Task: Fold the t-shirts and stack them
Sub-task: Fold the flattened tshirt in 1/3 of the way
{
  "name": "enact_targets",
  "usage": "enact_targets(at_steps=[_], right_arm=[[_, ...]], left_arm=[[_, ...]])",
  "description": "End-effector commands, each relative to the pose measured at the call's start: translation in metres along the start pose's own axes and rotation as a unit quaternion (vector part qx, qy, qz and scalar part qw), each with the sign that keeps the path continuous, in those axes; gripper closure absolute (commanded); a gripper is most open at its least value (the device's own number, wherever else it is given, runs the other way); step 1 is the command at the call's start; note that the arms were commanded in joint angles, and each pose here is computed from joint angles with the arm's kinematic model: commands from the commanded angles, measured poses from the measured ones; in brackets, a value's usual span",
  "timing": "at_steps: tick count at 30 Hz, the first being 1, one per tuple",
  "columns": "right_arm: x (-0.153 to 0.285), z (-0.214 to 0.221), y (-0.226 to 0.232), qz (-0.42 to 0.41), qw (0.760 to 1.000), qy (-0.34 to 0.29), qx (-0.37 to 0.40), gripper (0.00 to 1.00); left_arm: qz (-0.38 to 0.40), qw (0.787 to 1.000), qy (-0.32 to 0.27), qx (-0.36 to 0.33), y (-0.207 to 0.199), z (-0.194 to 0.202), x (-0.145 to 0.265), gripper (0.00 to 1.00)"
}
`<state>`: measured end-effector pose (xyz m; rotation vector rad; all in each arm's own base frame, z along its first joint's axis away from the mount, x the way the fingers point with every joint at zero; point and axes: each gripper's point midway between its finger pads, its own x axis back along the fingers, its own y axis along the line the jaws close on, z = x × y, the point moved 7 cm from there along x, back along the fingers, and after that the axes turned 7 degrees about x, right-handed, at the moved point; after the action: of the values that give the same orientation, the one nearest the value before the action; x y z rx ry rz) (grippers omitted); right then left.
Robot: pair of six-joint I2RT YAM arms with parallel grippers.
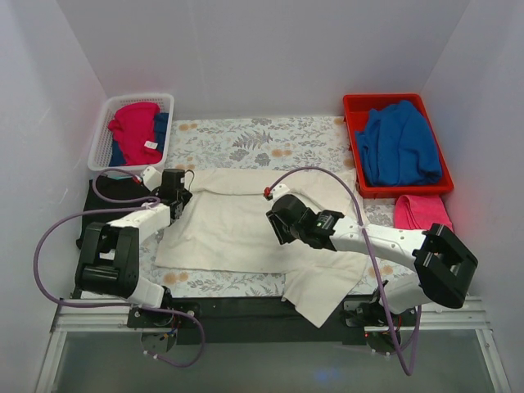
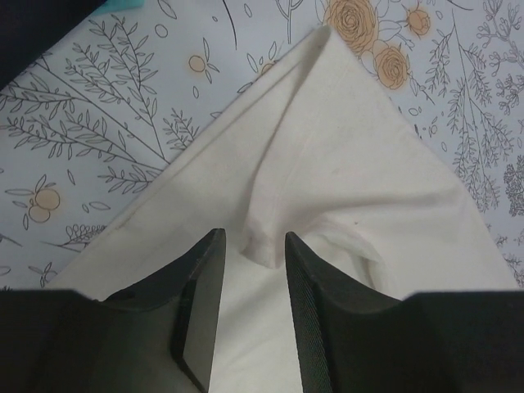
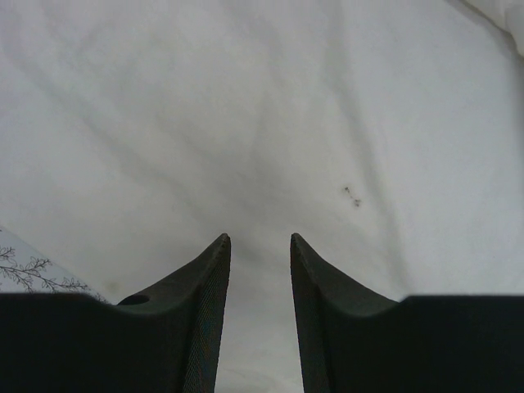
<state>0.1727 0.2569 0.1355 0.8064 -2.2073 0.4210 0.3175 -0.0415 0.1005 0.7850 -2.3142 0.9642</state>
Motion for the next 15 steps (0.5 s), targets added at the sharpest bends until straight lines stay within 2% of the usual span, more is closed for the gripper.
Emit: enact_targets(at_steps=[1,7,12,15], right_arm=[[0.007,-0.017,-0.004,0.021,0.999,-0.043,-0.013,0.58],[0.006,-0.013,-0.007,0.032,0.999,-0.04,-0.017,0.58],[0.005,-0.01,-0.009,0.041,0.998,-0.037,-0.019,0.58],[0.005,-0.01,-0.01,0.046,0.998,-0.038,-0.021,0.58]], left_arm=[[0.037,0.999,0.005,0.02,-0.016,-0.008,-0.009,0.67],[0.034,0.998,0.032,0.035,-0.011,0.0,-0.018,0.69],[0.031,0.998,0.032,0.038,-0.008,0.001,-0.019,0.69],[0.016,0.999,0.03,0.036,-0.005,0.0,-0.025,0.79]])
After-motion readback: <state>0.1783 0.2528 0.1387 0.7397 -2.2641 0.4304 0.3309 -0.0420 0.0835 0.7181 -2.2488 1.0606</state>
